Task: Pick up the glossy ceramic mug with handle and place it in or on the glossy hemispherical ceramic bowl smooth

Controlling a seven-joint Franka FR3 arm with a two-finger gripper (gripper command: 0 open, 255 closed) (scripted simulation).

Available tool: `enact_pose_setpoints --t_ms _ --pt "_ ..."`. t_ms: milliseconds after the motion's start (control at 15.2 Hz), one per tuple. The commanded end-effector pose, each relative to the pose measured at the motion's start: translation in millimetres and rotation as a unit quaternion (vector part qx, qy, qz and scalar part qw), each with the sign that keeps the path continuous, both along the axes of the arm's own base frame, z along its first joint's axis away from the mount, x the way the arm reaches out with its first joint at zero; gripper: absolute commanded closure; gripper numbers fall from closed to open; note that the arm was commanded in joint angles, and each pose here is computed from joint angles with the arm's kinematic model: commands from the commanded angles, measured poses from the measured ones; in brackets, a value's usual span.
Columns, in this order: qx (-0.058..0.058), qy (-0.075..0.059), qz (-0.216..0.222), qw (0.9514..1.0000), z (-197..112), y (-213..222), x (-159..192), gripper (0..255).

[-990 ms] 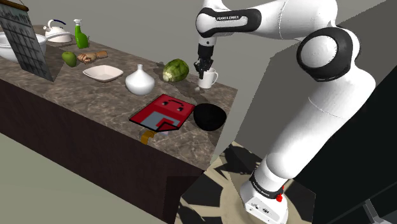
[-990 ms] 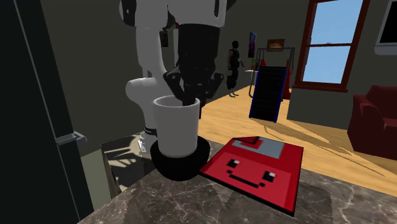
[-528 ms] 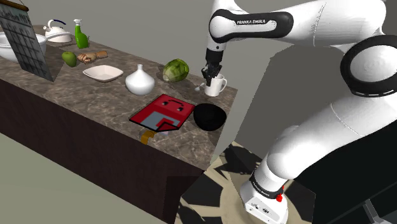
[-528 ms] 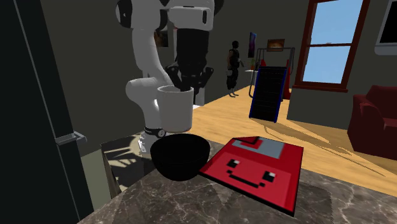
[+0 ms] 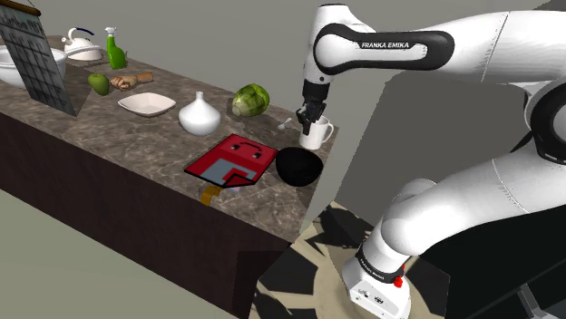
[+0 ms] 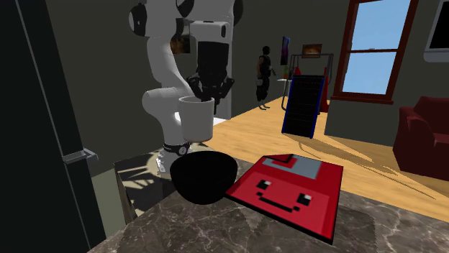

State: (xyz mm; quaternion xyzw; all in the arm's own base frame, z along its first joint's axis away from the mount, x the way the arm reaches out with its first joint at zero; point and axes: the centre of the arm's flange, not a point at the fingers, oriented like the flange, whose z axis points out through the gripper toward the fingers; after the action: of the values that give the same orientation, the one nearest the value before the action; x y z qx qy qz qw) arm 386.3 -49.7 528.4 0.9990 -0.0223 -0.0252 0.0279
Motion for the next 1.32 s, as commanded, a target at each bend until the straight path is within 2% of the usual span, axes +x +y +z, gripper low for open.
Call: enact_pose_setpoints --t_ms 0,858,1254 --pt "0.0 0.0 0.0 1.0 -11 1 0 255" --pt "0.0 0.0 0.0 1.0 -78 1 0 255" --pt "0.0 0.0 0.0 1.0 -78 1 0 255"
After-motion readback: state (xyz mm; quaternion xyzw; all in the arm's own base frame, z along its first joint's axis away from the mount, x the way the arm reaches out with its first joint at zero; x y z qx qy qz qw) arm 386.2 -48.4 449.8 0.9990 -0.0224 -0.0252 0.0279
